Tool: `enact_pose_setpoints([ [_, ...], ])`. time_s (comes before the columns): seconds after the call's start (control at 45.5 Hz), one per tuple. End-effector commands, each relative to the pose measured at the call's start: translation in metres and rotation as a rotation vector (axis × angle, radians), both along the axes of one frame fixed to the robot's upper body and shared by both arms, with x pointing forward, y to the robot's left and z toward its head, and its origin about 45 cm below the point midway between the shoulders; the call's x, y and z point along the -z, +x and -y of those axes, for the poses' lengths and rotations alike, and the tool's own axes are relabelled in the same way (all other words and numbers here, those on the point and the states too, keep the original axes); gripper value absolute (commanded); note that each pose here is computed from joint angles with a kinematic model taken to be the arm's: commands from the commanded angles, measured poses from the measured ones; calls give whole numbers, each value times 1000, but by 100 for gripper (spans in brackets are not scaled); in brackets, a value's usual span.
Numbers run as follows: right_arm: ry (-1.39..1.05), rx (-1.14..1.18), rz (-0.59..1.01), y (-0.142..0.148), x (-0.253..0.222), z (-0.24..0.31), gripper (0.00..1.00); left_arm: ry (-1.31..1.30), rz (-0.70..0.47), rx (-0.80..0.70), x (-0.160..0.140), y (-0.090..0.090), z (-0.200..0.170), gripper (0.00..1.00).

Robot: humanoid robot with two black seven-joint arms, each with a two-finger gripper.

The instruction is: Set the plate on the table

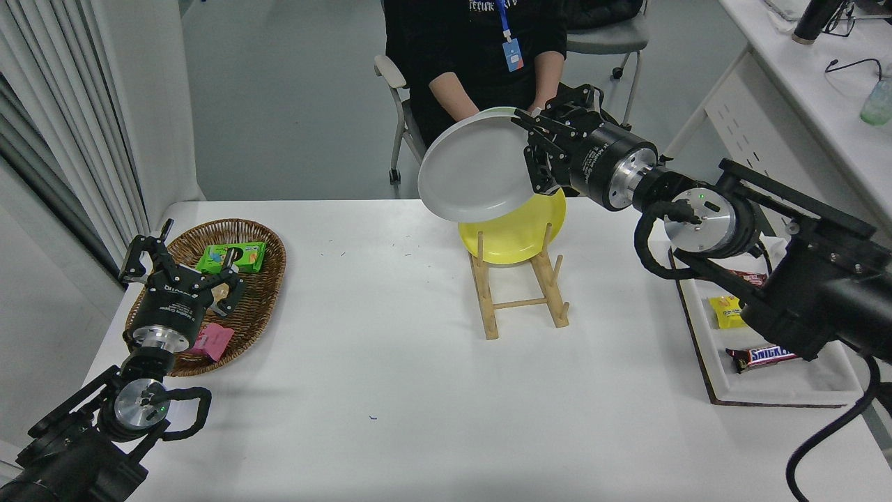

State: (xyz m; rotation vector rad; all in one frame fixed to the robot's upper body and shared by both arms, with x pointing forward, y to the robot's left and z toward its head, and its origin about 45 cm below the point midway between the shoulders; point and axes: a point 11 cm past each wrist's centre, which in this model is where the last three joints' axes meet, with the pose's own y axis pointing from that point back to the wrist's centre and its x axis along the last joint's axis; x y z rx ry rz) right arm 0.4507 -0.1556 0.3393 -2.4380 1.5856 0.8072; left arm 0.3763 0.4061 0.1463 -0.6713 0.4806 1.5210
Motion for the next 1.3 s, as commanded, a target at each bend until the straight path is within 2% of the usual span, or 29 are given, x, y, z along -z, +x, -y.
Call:
enact_pose_setpoints([
  [0.0, 25, 14, -23, 0, -3, -13, 0, 0, 0, 0, 0, 0, 0, 98],
  [0.286, 20, 8, -70, -2, 1, -22, 0, 0, 0, 0, 0, 0, 0, 98],
  [0.527, -49, -93, -157, -13, 10, -52, 0, 0, -1, -1, 0, 0, 0, 98],
  [0.835, -56, -123, -210, -23, 25, -59, 0, 0, 0, 0, 0, 0, 0, 98],
  [1.033, 46, -70, -393, -30, 36, -60, 0, 0, 0, 0, 0, 0, 0, 98],
  [1.275, 70, -41, -534, -44, 51, -70, 0, 0, 0, 0, 0, 0, 0, 98],
])
